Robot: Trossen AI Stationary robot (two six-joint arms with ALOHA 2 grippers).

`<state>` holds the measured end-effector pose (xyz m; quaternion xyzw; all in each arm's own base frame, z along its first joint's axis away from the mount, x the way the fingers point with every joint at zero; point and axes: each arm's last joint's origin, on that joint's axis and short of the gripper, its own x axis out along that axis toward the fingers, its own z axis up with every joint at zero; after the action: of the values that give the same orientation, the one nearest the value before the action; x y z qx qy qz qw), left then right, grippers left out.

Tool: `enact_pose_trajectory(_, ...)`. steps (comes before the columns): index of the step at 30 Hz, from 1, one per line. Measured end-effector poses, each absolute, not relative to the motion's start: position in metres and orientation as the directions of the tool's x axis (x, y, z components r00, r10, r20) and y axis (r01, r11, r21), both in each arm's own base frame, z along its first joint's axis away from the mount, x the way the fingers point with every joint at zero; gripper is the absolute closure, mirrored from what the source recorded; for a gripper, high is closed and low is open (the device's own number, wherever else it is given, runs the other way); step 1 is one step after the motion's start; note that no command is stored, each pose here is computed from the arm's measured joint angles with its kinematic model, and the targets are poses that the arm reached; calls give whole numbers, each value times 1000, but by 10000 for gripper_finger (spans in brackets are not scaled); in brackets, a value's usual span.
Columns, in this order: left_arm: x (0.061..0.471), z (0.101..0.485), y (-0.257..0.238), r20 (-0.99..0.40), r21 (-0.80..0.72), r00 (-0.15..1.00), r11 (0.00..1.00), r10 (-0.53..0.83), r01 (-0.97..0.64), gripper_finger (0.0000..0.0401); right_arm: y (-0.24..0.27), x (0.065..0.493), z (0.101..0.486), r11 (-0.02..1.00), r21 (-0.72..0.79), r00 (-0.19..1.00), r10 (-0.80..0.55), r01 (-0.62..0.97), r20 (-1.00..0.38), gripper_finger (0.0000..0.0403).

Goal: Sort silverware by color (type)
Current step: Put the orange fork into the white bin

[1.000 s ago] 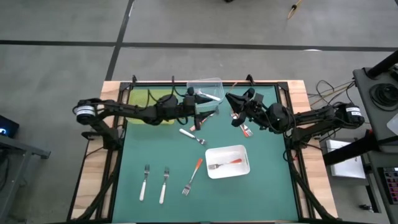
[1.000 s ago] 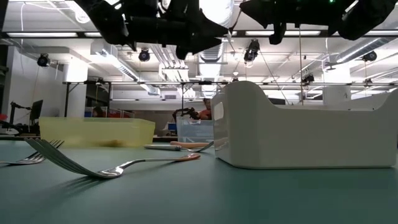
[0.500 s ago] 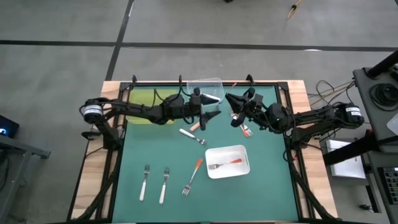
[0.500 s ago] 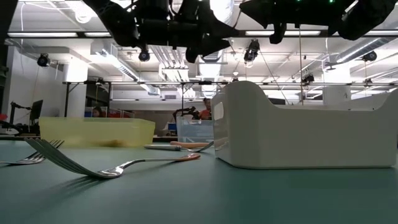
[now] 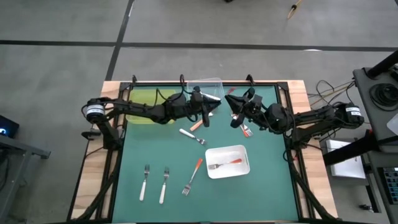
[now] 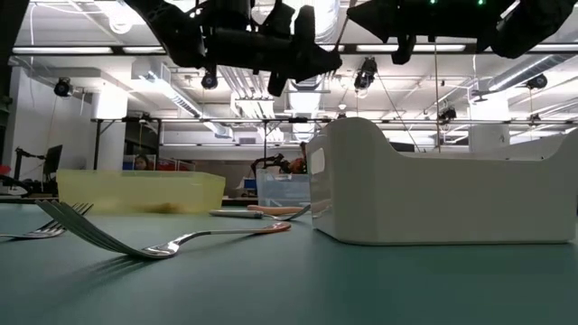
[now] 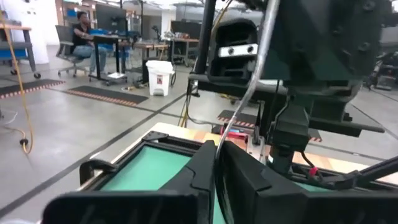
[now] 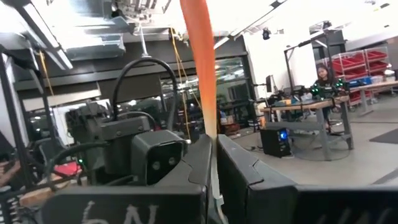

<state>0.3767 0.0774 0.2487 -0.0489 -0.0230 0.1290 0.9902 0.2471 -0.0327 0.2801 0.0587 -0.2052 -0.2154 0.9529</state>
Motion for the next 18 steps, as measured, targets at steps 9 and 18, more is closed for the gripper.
enact_pose_trajectory(9,373,248,77,-33,-143,959,948,282,-284,401,-34,247,276,876,219,823,-480,430,305,350)
enact_pose_trajectory(18,350,269,77,-153,-136,945,941,289,-309,401,-34,246,272,869,188,850,-489,457,195,272)
